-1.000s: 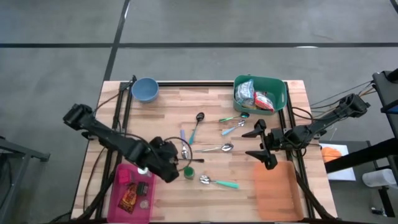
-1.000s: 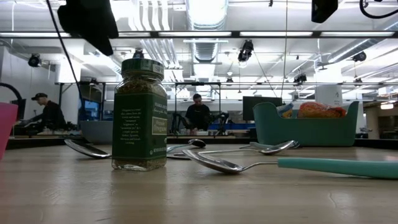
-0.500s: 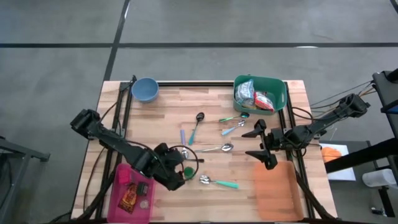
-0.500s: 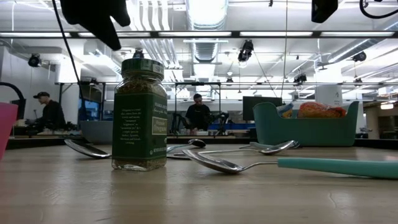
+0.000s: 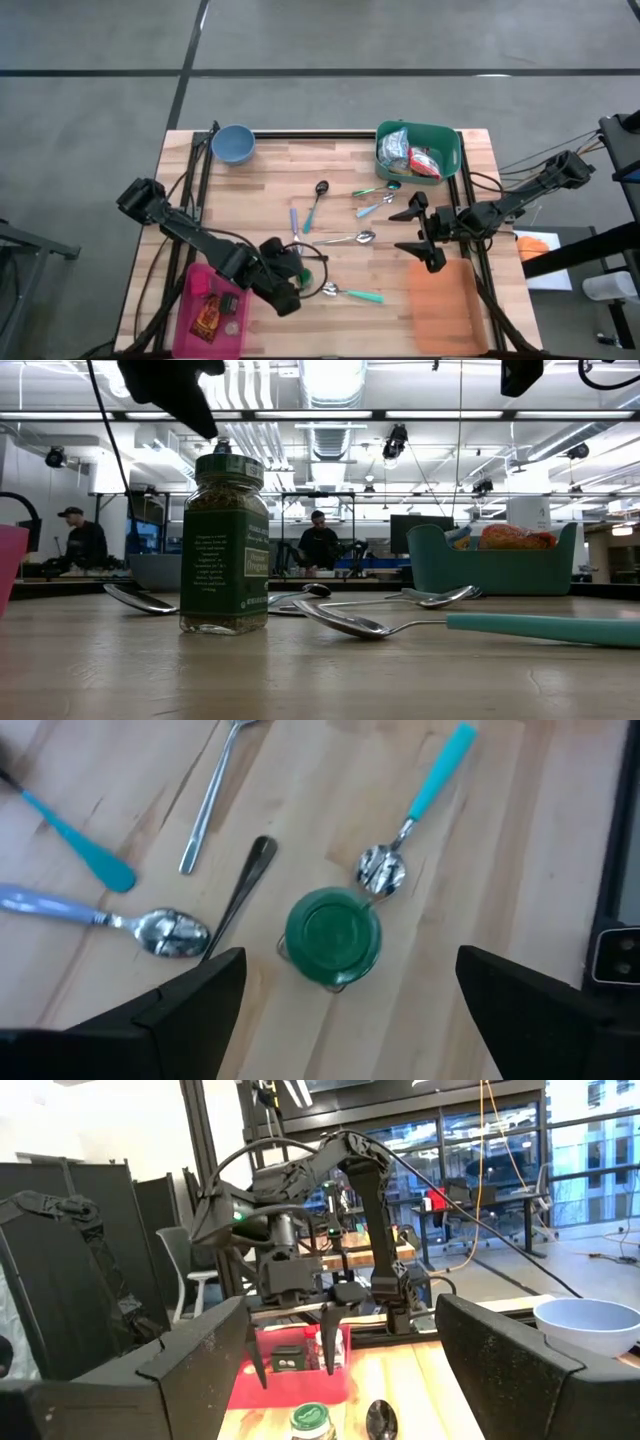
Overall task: Pick & Place Food Item
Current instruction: Put the green seasoning bottle into the pink bin
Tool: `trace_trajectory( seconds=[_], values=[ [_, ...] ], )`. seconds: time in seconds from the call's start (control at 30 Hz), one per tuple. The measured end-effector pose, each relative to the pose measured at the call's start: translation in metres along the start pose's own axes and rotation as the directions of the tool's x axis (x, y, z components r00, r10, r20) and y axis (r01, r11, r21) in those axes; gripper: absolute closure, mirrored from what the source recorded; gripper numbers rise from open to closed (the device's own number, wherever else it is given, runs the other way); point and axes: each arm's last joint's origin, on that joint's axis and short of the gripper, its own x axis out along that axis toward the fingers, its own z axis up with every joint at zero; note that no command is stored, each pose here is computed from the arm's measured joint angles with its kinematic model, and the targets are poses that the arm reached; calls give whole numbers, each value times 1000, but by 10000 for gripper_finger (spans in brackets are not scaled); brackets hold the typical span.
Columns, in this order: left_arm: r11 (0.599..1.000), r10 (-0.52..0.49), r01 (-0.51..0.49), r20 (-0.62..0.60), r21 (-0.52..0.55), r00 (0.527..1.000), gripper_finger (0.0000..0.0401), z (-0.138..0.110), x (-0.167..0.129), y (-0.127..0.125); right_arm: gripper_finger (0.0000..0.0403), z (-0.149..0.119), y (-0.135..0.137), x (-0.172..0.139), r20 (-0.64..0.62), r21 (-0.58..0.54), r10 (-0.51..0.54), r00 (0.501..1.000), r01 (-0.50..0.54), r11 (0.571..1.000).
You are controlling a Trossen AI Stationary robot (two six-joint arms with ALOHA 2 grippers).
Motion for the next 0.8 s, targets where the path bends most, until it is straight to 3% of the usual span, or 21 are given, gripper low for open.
trace_trajectory(
  seconds=[0.53,0.8],
  values=[
    [987,2,-7,32,161,999,36,-28,37,11,81,0,0,0,0,0,0,1000,0,1000],
    [978,-19,5,65,210,998,36,-30,42,11,81,0,0,0,0,0,0,1000,0,1000]
  ],
)
